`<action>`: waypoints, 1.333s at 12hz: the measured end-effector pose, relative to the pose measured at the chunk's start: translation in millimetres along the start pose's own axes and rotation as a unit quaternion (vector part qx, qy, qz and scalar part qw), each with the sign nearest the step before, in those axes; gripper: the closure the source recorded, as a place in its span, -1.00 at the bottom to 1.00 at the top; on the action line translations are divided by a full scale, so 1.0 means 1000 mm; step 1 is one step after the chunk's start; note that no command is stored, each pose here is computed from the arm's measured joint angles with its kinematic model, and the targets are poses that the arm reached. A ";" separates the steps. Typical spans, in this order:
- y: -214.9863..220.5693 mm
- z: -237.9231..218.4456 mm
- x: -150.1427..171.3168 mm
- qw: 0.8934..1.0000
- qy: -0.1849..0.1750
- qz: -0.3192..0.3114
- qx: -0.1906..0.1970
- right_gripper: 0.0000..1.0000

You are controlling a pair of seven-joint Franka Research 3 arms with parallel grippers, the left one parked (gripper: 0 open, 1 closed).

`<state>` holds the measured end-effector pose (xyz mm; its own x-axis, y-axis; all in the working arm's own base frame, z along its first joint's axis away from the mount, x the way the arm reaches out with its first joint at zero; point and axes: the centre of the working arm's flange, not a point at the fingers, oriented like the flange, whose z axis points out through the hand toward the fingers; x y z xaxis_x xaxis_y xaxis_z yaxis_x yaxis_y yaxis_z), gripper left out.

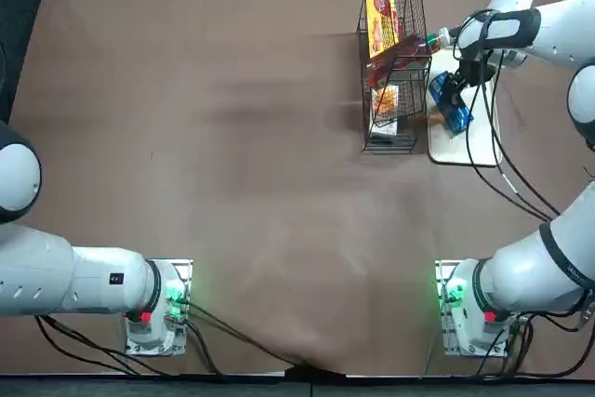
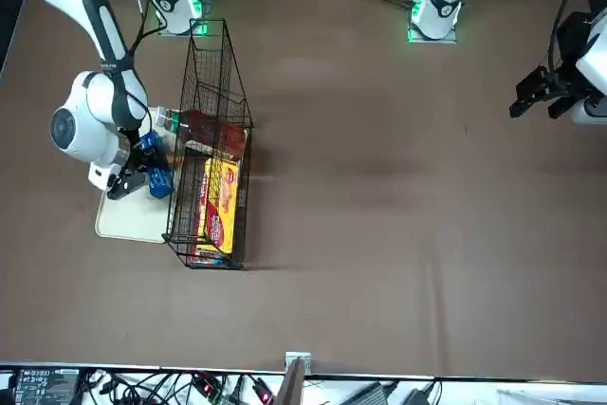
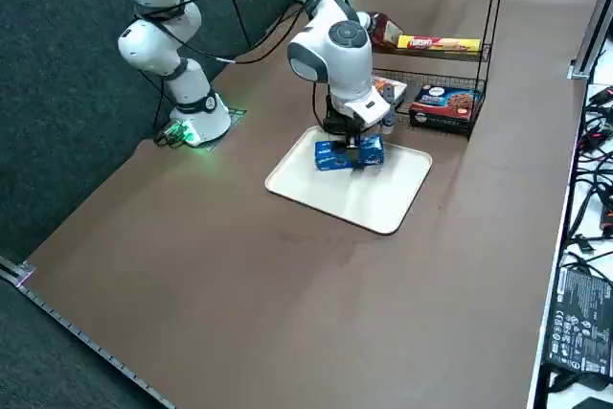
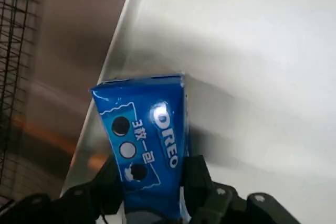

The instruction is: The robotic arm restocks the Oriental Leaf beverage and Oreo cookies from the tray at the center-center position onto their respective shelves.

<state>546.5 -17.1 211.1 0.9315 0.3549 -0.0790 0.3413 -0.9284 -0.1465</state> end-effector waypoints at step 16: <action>0.006 -0.329 -0.002 0.996 0.041 0.035 0.074 -0.19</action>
<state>587.9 -59.6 534.4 0.9614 0.2748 -0.0139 0.2593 -0.9216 -0.2887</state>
